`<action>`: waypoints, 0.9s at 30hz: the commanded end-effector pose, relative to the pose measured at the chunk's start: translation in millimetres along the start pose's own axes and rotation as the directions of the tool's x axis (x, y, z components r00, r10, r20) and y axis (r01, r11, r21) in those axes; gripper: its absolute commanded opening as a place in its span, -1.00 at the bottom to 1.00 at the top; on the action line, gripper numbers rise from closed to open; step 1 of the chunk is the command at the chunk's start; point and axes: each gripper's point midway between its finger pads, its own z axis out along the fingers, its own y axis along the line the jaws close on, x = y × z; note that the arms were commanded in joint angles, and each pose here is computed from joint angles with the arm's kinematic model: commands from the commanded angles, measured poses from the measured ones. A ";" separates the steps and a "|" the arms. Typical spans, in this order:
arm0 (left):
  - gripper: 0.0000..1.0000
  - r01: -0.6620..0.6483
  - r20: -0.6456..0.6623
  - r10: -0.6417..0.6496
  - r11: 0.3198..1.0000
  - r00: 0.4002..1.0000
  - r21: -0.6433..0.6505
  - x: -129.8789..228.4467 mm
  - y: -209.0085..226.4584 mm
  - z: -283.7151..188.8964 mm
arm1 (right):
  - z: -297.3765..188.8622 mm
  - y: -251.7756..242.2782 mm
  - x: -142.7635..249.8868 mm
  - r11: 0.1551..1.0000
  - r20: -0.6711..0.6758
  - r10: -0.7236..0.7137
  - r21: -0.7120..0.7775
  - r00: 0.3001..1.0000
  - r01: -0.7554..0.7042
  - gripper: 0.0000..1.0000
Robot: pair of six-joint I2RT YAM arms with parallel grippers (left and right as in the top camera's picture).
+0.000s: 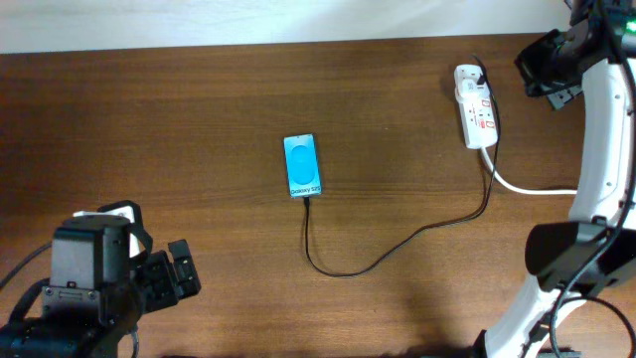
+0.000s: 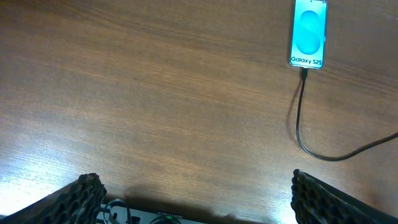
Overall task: Plug charger to phone and switch on socket
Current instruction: 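Move the right gripper to the power strip's switch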
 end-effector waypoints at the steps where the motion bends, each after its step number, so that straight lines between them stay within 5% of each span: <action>1: 0.99 0.005 0.009 -0.005 1.000 1.000 -0.004 -1.5 1.4 -2.3 | 44.8 -21.4 -22.1 0.996 -0.048 0.061 0.060 0.997 -0.058 -0.91; 10: 0.99 0.005 0.010 -0.005 1.000 1.000 -0.003 -1.8 1.3 -2.3 | 148.2 -31.4 -17.0 0.991 -0.175 0.098 0.104 0.980 -0.081 -0.91; 27: 0.99 0.007 0.030 -0.007 1.000 1.000 0.003 -6.6 -0.4 -2.4 | 210.6 2.3 -25.6 0.993 -0.122 0.118 -0.003 0.985 -0.120 -0.91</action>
